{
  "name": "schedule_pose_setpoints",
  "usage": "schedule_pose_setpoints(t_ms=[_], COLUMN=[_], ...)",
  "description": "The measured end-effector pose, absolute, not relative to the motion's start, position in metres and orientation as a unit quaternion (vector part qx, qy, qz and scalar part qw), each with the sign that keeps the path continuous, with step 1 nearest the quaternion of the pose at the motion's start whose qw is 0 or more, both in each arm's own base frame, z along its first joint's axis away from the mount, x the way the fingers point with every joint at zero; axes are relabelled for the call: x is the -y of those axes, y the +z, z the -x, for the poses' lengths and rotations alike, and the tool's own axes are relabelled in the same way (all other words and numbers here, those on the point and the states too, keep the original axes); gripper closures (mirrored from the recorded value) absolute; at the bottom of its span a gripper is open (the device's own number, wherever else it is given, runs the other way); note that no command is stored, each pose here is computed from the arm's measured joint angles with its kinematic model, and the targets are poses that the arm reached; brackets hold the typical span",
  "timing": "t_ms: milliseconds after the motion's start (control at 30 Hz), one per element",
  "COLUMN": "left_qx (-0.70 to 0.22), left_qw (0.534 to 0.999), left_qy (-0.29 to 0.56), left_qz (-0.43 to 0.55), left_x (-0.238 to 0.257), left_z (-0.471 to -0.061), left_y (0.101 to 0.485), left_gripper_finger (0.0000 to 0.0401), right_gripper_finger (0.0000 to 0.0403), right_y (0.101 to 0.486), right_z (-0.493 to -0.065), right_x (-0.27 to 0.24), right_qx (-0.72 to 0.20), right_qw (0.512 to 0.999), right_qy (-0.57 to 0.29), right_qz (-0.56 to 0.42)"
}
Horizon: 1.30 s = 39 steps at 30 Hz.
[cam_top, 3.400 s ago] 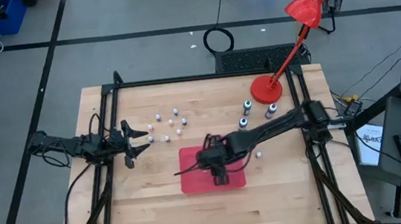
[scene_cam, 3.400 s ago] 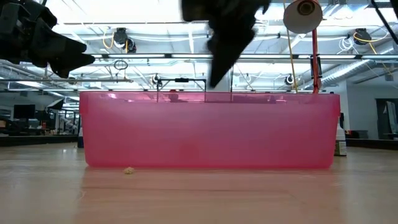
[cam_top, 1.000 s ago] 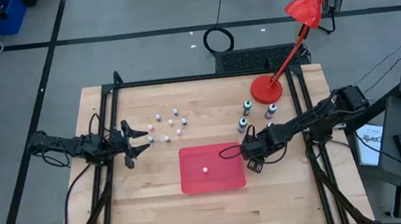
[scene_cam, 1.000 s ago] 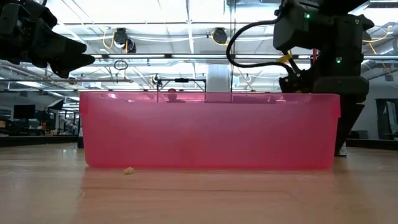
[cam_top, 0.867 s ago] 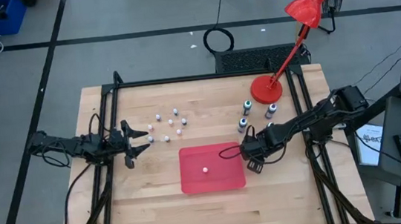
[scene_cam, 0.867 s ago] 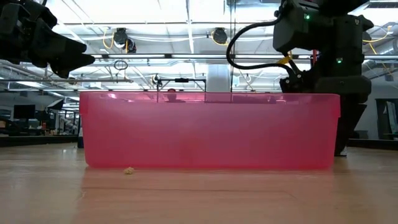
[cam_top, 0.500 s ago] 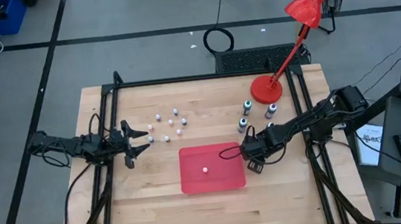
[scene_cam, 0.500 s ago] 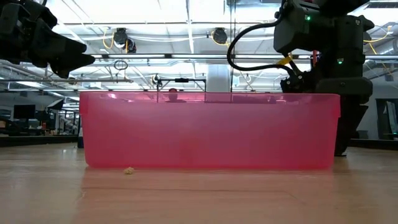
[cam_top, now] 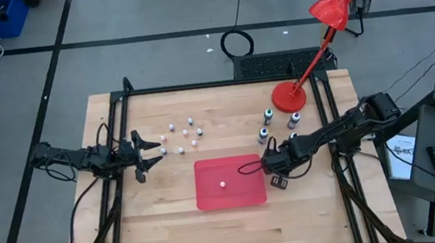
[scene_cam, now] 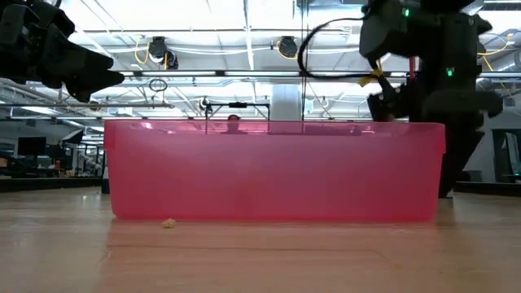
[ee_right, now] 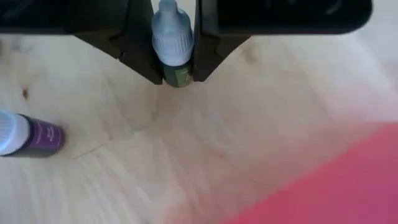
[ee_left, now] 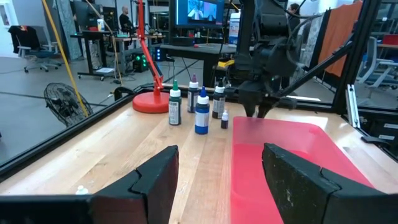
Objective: Pick & Place food coloring
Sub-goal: Put the small dark green food coloring bottle into the bin
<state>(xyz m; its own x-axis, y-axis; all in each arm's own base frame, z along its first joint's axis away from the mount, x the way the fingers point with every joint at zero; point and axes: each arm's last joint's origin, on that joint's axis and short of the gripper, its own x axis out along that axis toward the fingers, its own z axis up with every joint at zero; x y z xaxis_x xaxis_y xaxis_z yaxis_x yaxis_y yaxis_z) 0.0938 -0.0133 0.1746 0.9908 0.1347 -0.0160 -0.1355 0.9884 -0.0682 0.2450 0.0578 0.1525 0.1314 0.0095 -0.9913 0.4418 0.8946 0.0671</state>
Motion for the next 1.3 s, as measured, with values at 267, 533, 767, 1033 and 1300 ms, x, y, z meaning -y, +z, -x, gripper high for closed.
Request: schedule_pose_setpoints(t_ms=[267,533,767,1033,1300], left_qx=[-0.005,-0.006,-0.005,-0.006,-0.006], left_qw=[0.997,0.997,0.997,0.997,0.997], left_qy=[0.068,0.068,0.068,0.068,0.068], left_qz=[0.035,0.035,0.035,0.035,0.035], left_x=[0.013,0.013,0.013,0.013,0.013], left_z=[-0.094,-0.094,-0.094,-0.094,-0.094], left_y=[0.175,0.175,0.175,0.175,0.175], left_gripper_finger=[0.0169,0.0169,0.0169,0.0169,0.0169], right_gripper_finger=[0.0347,0.0347,0.0347,0.0347,0.0347], right_y=[0.209,0.289,0.337,0.326,0.245], right_z=[-0.271,-0.308,-0.338,-0.386,-0.416], right_x=[-0.077,-0.098,-0.105,-0.105,-0.108], right_qx=[-0.589,-0.44,-0.459,-0.555,-0.657], right_qw=[0.787,0.892,0.886,0.829,0.747], right_qy=[-0.11,-0.028,-0.022,-0.069,-0.067], right_qz=[-0.146,-0.101,-0.056,0.019,0.078])
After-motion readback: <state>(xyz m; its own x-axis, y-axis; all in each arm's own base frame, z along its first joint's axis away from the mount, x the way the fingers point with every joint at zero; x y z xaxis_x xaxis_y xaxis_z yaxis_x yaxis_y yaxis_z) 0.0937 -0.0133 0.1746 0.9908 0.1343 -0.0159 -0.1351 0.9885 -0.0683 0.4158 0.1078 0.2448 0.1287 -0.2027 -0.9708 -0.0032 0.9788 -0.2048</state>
